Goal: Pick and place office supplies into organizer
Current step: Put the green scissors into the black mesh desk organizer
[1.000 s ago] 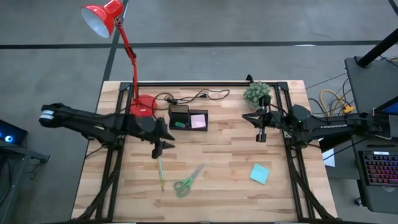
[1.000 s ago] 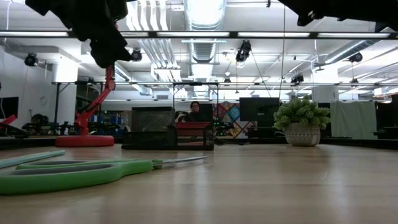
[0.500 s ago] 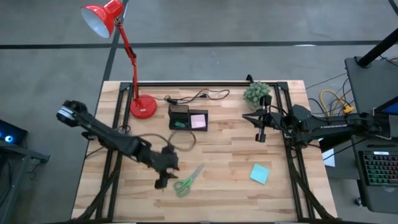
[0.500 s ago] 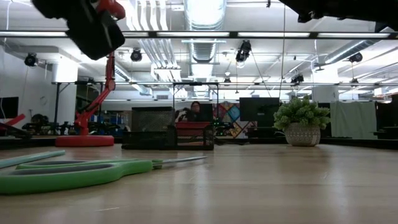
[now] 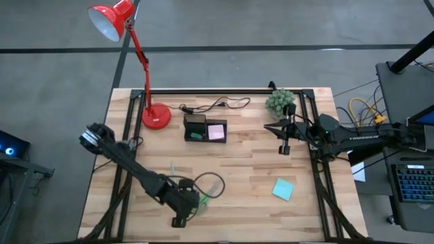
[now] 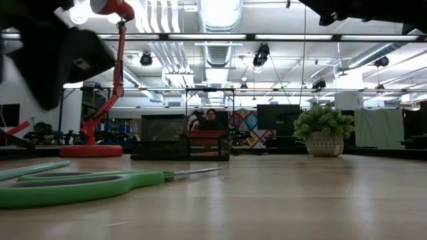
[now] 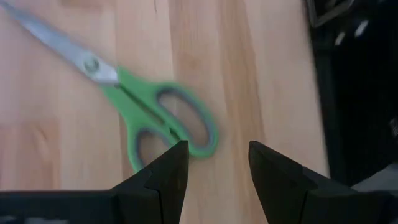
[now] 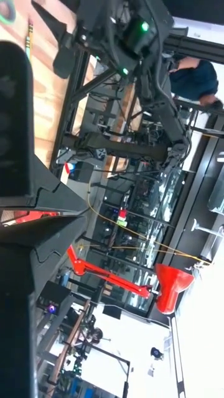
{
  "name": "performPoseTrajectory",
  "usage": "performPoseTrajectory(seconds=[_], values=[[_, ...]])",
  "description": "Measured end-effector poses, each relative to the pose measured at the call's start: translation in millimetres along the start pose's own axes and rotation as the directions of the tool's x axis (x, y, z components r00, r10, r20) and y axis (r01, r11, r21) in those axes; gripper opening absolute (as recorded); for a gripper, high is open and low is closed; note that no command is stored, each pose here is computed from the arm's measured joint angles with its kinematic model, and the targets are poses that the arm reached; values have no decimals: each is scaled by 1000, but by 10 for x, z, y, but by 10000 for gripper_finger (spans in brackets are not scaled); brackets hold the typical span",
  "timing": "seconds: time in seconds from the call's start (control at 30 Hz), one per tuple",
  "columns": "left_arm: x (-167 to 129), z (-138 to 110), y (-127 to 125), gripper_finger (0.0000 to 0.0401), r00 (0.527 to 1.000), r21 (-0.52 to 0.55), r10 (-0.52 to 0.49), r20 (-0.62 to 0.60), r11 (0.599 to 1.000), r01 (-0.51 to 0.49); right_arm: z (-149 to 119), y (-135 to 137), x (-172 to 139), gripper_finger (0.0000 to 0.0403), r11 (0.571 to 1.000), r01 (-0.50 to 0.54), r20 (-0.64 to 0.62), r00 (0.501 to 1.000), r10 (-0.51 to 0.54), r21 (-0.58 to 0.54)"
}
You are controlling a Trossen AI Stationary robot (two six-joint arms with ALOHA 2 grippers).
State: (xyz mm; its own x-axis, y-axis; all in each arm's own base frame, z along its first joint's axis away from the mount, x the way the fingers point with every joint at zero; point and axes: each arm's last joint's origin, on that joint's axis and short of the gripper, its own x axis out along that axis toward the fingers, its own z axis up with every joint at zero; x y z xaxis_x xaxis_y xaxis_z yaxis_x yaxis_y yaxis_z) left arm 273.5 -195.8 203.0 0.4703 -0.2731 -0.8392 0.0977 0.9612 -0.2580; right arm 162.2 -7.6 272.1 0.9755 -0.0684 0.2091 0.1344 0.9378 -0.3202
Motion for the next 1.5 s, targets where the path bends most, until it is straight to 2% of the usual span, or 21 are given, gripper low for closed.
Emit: performPoseTrajectory(seconds=[0.3,0.53,0.63,1.0,1.13,1.5], values=[[264,-145,-31,133,989,147,115,-88,984,-101,-8,3,-2,13,1000,-1,-3,1000,1,9],[302,-203,13,113,979,175,169,-117,973,-147,-14,5,-3,13,1000,-2,-5,1000,2,25],[293,-197,29,112,974,228,202,-100,958,-175,-15,5,-3,13,1000,-2,-5,1000,2,25],[304,-195,30,111,977,333,193,-93,930,-153,-18,6,-4,13,1000,-2,-6,1000,3,25],[383,-195,19,111,980,411,176,-89,903,-125,-20,7,-4,13,1000,-3,-7,1000,3,24],[592,-242,41,111,969,476,209,-131,871,-124,-19,7,-4,13,1000,-2,-6,1000,3,24]])
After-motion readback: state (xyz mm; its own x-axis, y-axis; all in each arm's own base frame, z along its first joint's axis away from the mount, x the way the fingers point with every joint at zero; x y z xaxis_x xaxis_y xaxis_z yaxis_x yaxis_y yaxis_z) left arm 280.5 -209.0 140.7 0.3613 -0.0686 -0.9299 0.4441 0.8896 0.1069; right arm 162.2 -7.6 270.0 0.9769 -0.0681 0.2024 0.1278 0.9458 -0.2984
